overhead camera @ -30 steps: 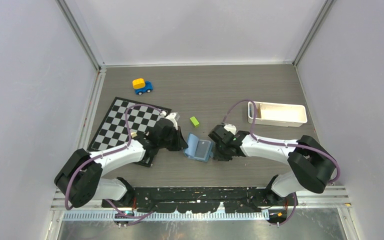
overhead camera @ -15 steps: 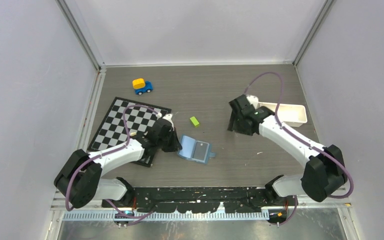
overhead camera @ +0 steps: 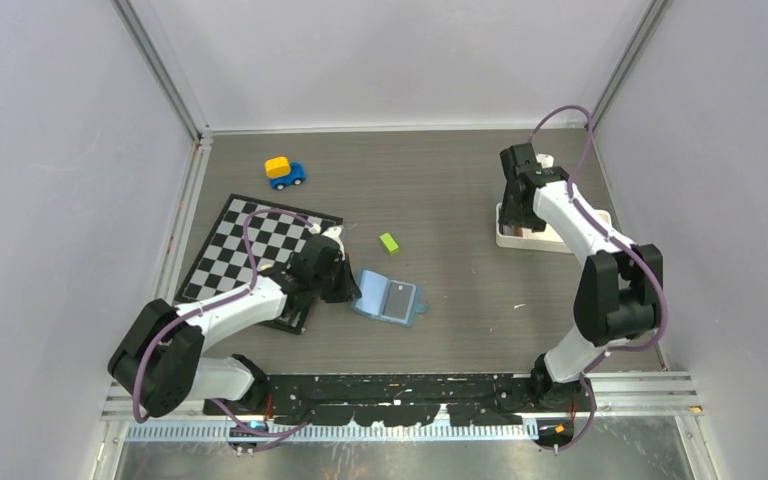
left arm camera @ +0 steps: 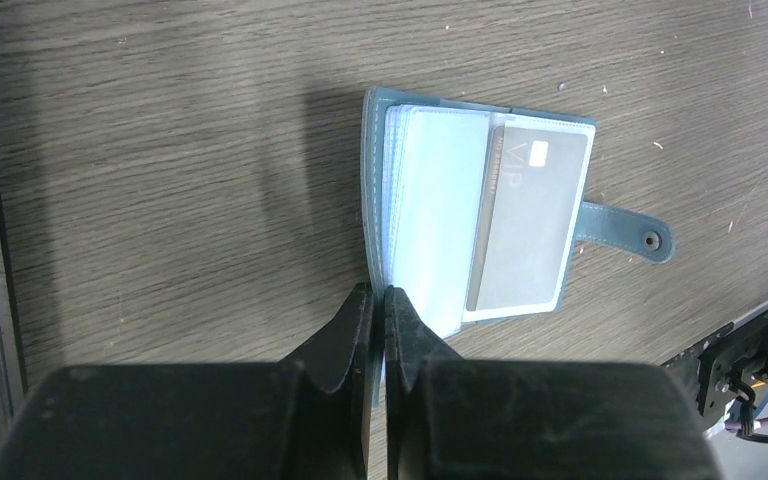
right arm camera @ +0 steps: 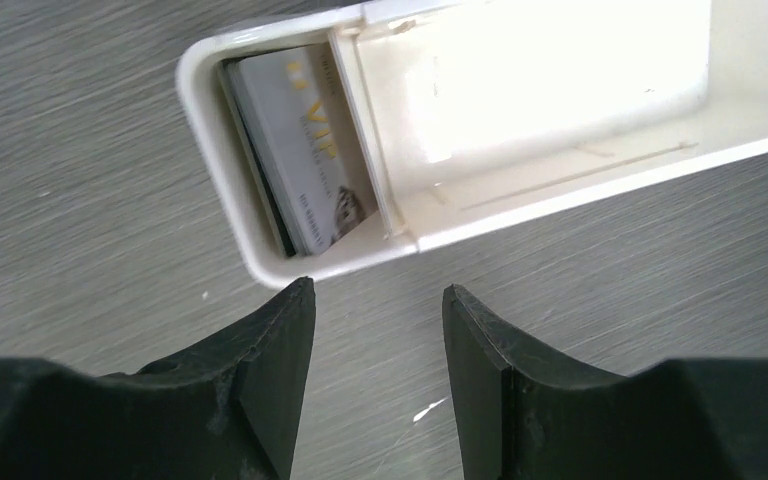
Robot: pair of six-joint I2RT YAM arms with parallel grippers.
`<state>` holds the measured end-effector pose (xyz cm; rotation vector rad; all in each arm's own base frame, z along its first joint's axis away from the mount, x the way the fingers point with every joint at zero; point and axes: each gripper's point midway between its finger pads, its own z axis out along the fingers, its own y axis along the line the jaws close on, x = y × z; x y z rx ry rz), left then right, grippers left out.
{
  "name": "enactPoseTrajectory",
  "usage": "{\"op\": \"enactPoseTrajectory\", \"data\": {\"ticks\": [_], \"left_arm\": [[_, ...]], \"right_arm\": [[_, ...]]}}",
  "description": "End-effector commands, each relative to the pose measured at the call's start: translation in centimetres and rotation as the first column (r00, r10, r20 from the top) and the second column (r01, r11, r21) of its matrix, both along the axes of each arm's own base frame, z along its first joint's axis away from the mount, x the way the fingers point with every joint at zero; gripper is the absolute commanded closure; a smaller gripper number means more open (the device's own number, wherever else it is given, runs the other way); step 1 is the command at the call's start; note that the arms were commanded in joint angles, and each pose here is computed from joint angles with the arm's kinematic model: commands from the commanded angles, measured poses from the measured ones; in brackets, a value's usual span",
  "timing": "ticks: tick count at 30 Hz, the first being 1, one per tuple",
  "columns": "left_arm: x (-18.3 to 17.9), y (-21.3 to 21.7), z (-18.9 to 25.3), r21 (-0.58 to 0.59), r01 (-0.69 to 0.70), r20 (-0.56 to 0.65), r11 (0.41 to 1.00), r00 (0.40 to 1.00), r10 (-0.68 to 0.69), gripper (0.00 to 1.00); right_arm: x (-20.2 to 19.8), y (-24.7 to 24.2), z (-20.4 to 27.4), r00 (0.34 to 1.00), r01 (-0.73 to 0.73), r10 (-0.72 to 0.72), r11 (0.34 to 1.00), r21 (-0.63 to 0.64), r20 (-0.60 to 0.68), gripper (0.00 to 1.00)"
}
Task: Put the credit cards into the card holder
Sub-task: Pick up the credit card from the storage box.
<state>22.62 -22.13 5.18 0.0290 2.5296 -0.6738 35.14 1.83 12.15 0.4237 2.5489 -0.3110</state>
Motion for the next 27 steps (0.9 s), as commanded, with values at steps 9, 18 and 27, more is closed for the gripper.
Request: {"op": "enactPoseTrajectory", "data": {"ticks": [9, 18, 27], "left_arm": [[0.3, -0.4, 0.9, -0.025, 0.020, 0.011, 0.999, 1.000, -0.020, 1.00], [0.3, -0.2, 0.8, -0.022, 0.017, 0.009, 1.000, 1.000, -0.016, 1.00], [0.2, -0.2, 0.7, -0.022, 0.017, 0.002, 1.000, 1.000, -0.017, 1.00]], "right_arm": [[3.1, -2.9, -2.7, 0.996, -0.001, -0.007, 0.996, -0.092, -0.085, 0.48], [4.4, -3.5, -4.4, 0.994, -0.002, -0.008, 0.996, -0.090, -0.112, 0.51], [4.7, -4.1, -4.3, 0.993, 0.006, -0.019, 0.994, -0.114, -0.113, 0.45]]}}
